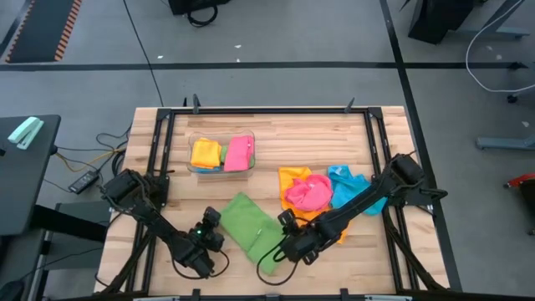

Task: Fold microfiber towels
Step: Fold the green microfiber towel

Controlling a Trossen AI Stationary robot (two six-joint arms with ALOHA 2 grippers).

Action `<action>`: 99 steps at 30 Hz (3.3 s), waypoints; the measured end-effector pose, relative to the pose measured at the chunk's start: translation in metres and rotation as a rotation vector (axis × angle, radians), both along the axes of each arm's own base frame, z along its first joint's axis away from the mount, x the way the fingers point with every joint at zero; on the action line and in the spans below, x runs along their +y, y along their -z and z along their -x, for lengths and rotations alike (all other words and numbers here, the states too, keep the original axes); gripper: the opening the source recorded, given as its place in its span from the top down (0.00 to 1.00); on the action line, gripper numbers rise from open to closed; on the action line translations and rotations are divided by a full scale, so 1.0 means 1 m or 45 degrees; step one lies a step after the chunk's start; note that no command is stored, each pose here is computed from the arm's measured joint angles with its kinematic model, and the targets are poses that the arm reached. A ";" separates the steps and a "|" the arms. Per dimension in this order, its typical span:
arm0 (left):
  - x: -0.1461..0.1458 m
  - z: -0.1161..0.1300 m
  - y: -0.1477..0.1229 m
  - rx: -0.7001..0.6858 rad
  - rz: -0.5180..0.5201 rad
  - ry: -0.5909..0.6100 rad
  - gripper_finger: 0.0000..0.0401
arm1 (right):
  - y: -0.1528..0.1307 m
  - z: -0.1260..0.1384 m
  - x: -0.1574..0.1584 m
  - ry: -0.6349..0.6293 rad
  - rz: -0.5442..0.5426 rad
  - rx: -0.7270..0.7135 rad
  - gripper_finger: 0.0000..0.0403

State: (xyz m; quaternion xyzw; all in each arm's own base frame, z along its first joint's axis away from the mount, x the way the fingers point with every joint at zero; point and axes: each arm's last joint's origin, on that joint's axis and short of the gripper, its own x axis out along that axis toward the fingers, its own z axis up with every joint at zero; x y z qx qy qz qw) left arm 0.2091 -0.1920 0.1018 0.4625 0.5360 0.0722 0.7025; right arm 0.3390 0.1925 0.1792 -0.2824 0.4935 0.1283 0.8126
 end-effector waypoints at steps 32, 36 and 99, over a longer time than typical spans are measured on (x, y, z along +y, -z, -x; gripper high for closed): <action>-0.006 -0.004 -0.004 -0.174 0.170 -0.177 0.58 | 0.028 -0.045 -0.116 0.644 -0.864 -0.468 0.69; -0.015 0.005 -0.007 -0.267 0.241 -0.223 0.53 | 0.031 -0.076 -0.130 0.690 -0.790 -0.388 0.63; -0.044 0.027 -0.028 -0.473 0.463 -0.139 0.75 | 0.068 -0.125 -0.136 0.843 -0.641 -0.301 0.98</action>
